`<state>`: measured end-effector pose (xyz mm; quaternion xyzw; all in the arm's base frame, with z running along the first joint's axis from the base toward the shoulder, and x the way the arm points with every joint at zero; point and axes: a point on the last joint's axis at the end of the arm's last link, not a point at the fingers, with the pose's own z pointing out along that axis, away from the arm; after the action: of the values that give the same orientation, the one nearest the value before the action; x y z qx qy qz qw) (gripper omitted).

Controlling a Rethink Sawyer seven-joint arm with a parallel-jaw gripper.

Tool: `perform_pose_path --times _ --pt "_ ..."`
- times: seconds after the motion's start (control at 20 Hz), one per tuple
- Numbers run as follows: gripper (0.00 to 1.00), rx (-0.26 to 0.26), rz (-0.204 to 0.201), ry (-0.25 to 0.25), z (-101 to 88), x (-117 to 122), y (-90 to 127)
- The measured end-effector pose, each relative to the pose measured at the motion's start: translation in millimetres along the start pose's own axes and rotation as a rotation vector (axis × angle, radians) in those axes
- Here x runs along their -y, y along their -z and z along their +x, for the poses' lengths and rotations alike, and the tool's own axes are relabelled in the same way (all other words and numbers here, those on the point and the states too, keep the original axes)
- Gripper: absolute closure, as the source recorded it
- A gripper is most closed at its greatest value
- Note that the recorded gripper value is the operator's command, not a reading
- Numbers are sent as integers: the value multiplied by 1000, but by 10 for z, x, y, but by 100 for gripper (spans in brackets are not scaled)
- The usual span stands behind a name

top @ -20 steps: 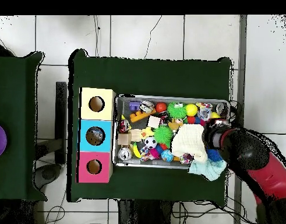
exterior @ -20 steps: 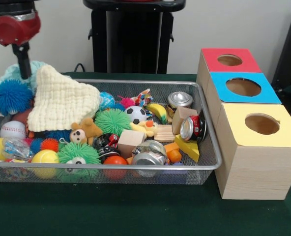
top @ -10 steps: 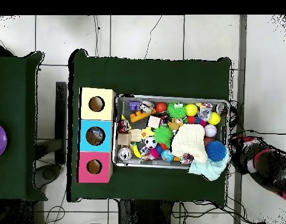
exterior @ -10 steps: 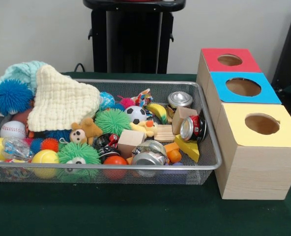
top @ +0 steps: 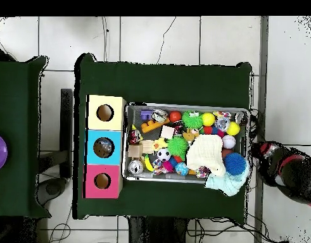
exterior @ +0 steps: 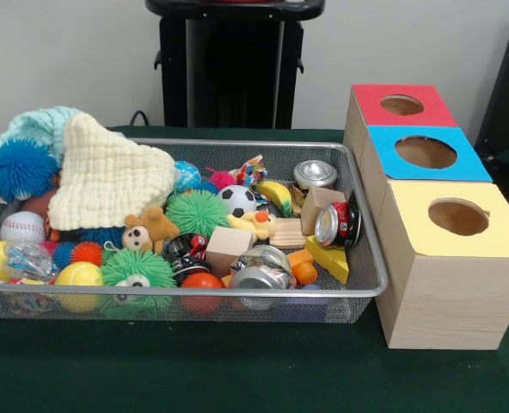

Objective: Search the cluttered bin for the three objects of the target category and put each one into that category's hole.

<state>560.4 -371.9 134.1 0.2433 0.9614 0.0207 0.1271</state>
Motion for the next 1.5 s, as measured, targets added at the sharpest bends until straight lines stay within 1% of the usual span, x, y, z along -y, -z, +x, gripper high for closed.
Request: perform_pose_path --times 0.1,0.35,0.55,0.7,0.85,0.95,1.2,1.35,1.5 --pt "100 7 -14 30 -37 -103 10" --pt "100 16 -60 94 -89 -543 24" --pt "100 13 -95 130 -73 -818 7" --pt "100 11 -119 144 -64 -942 -13" --pt "100 9 -135 149 -57 -1002 -36" --pt "100 6 -152 148 -50 -1036 -69" --pt "100 6 -176 136 -43 -978 -117" --pt "100 16 -184 148 -42 -904 -138" --pt "100 37 -194 184 -52 -814 -150"
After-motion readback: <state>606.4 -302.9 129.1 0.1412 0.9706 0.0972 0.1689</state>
